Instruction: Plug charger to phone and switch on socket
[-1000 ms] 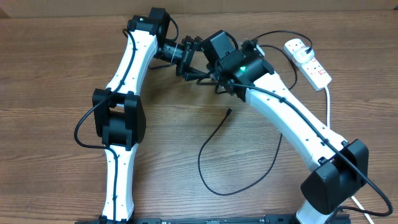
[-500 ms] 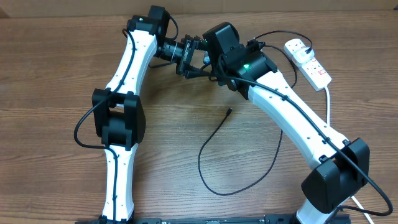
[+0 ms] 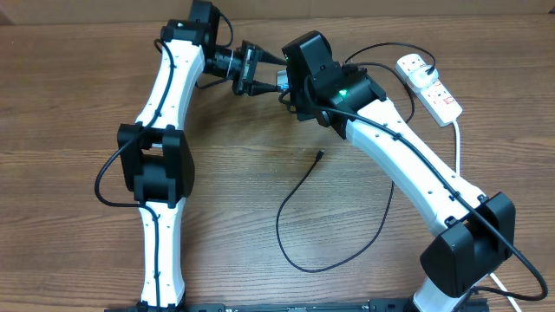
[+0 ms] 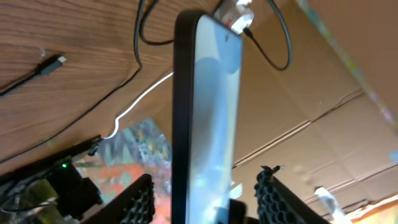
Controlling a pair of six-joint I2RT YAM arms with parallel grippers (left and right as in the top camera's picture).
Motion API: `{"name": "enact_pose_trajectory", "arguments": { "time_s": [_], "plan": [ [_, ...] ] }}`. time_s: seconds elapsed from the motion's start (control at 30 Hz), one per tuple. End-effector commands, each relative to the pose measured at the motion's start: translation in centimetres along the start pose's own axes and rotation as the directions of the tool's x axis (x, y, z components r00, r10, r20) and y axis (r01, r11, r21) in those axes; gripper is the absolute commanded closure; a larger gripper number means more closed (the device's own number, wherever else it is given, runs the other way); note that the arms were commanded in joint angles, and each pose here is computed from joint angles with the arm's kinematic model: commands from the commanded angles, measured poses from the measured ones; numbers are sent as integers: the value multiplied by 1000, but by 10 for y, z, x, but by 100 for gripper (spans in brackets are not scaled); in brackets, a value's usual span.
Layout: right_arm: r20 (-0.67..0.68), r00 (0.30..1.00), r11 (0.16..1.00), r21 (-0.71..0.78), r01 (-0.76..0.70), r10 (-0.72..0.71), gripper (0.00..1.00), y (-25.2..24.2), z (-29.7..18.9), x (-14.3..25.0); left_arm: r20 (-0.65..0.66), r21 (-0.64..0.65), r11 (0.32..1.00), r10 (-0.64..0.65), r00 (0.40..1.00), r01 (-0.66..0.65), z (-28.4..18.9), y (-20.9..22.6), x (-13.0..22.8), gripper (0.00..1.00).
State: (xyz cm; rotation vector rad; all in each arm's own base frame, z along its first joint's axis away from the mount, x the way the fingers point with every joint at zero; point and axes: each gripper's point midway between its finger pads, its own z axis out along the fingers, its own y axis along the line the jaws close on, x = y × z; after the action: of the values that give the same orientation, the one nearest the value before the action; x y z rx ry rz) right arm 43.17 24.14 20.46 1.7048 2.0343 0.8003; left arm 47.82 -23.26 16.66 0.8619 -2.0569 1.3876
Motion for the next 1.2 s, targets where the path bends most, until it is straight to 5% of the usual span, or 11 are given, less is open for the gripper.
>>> {"name": "enact_pose_trajectory", "arguments": {
  "time_s": [0.0, 1.17],
  "plan": [
    [-23, 993, 993, -6, -119, 119, 96, 4, -3, 4, 6, 4, 999, -44, 999, 44, -1, -6, 3, 58],
    [-116, 982, 988, -10, -151, 149, 95, 7, -5, 28, 14, 3, 997, -79, 997, 79, -1, -6, 1, 76]
  ]
}}
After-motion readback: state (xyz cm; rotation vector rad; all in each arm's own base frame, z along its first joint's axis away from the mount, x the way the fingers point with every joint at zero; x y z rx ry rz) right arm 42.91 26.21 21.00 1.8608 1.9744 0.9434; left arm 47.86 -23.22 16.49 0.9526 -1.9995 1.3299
